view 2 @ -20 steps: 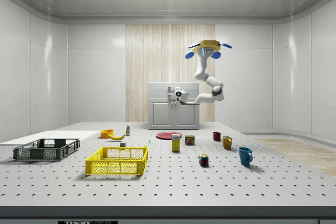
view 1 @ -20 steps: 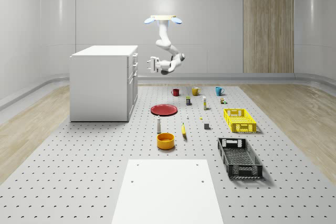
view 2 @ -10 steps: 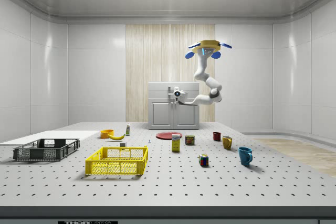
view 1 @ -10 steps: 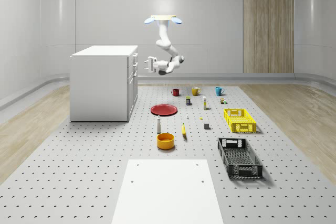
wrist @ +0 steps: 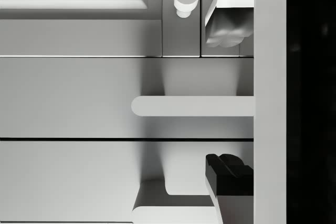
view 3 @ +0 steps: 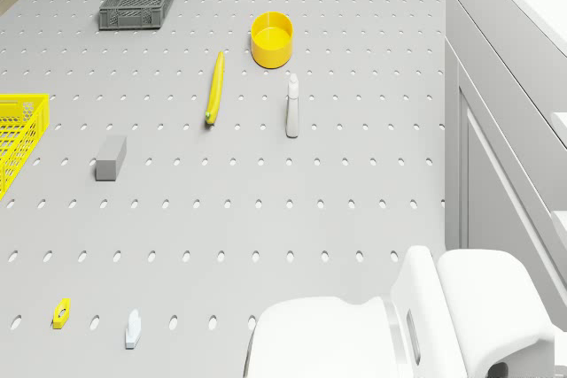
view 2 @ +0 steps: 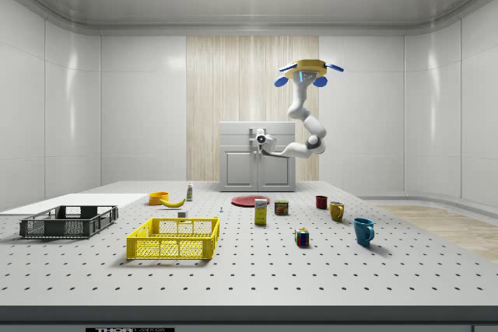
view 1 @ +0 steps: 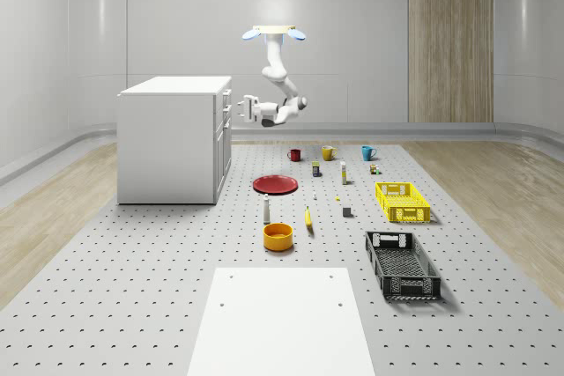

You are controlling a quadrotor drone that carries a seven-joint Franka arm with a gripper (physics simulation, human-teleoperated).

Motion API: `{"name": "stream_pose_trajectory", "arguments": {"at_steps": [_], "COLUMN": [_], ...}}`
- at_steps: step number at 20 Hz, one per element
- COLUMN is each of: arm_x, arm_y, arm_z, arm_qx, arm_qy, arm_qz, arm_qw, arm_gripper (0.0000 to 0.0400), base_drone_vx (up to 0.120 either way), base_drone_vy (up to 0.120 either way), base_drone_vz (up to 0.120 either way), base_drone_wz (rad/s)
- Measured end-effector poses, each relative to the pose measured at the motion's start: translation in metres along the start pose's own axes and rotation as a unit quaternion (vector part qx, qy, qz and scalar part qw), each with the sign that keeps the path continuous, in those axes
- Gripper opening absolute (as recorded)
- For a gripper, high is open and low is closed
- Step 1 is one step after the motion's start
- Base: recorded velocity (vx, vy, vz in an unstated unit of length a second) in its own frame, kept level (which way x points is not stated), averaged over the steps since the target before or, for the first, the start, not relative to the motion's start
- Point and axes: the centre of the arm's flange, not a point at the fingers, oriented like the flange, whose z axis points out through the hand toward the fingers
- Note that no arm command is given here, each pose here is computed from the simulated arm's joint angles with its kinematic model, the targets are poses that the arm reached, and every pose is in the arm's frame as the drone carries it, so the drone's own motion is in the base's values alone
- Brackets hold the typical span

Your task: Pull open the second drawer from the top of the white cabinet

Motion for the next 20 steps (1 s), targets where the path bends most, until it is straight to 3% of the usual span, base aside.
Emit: {"name": "stream_pose_trajectory", "arguments": {"at_steps": [10,20], "arm_x": [0.001,0.001], "arm_y": [-0.001,-0.001], "arm_z": [0.044,0.061], "arm_qx": [0.000,0.000], "arm_qy": [0.000,0.000], "arm_qz": [0.000,0.000], "arm_qw": [1.000,1.000], "arm_gripper": [0.0300,0.0300], "base_drone_vx": [0.000,0.000], "base_drone_vy": [0.000,0.000], "base_drone_vz": [0.000,0.000], "base_drone_wz": [0.000,0.000]}}
